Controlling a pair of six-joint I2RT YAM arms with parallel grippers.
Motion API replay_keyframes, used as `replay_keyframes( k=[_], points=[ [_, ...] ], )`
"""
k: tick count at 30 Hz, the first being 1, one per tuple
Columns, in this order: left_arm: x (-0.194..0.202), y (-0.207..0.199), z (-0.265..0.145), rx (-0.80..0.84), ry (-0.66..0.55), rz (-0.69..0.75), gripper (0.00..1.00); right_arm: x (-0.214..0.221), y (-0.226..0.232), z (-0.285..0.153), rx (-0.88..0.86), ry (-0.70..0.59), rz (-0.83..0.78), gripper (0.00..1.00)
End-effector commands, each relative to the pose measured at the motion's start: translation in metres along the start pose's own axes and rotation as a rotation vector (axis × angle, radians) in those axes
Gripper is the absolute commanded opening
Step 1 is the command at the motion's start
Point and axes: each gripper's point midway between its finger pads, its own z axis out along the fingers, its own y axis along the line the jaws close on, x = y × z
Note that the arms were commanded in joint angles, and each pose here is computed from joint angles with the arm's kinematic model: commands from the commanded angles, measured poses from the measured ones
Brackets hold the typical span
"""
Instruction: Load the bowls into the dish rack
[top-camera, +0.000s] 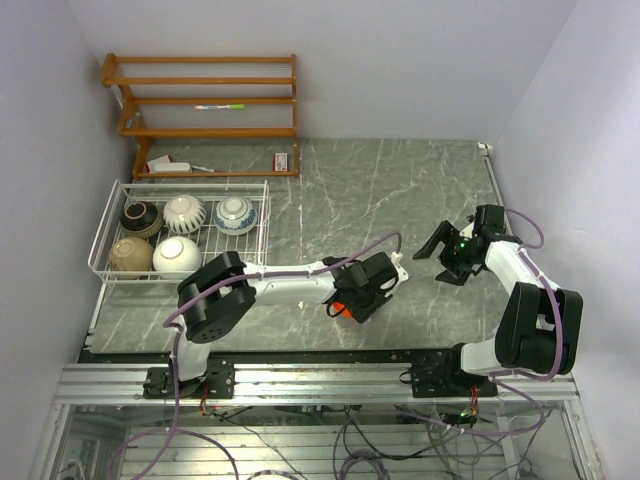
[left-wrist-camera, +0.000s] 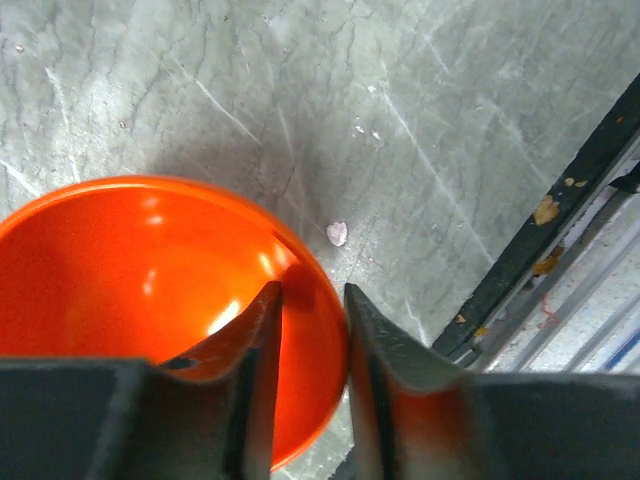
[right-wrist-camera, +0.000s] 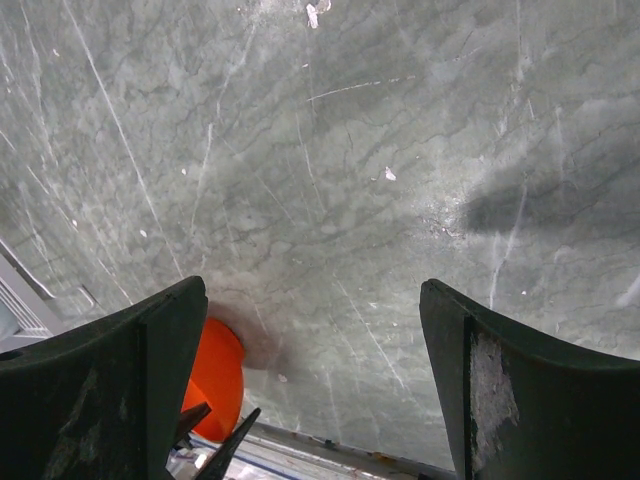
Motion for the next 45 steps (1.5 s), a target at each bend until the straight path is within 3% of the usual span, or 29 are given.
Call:
replay_keyframes(
  k=[1,5,9,14,24,30,35,38,45],
  points=[
    [-0.004,-0.003,-0.004,0.004,-0.03,-0.012,0.26,-0.004,0.002,-0.005,-0.016,-0.025,-0.014,0.88],
    [-0.019,-0.004,-0.019,-0.003,-0.078,-0.021,0.08,-0.004,0.002,-0.004,-0.013,-0.024,-0.014,0.88],
    [-0.04,-0.006,-0.039,0.018,-0.139,-0.052,0.07,-0.005,0.003,-0.005,-0.016,-0.024,-0.013,0.88],
    [-0.071,0.017,-0.077,0.099,-0.296,-0.214,0.07,-0.007,0.004,-0.005,-0.015,-0.024,-0.017,0.88],
    [-0.117,0.115,-0.233,0.14,-0.761,-0.477,0.07,-0.005,0.004,-0.002,-0.023,-0.016,-0.01,0.87],
    [-0.097,0.174,-0.289,0.148,-0.922,-0.635,0.07,-0.003,0.004,0.0,-0.031,-0.006,-0.006,0.87],
    [-0.046,0.235,-0.321,0.152,-1.074,-0.841,0.07,-0.002,0.003,-0.001,-0.027,-0.005,-0.01,0.87],
    [-0.02,0.25,-0.335,0.189,-1.144,-0.927,0.07,-0.001,0.003,0.0,-0.025,-0.002,-0.011,0.87],
    [0.014,0.256,-0.31,0.222,-1.14,-1.081,0.07,-0.002,0.003,0.001,-0.024,0.005,-0.01,0.87]
  ],
)
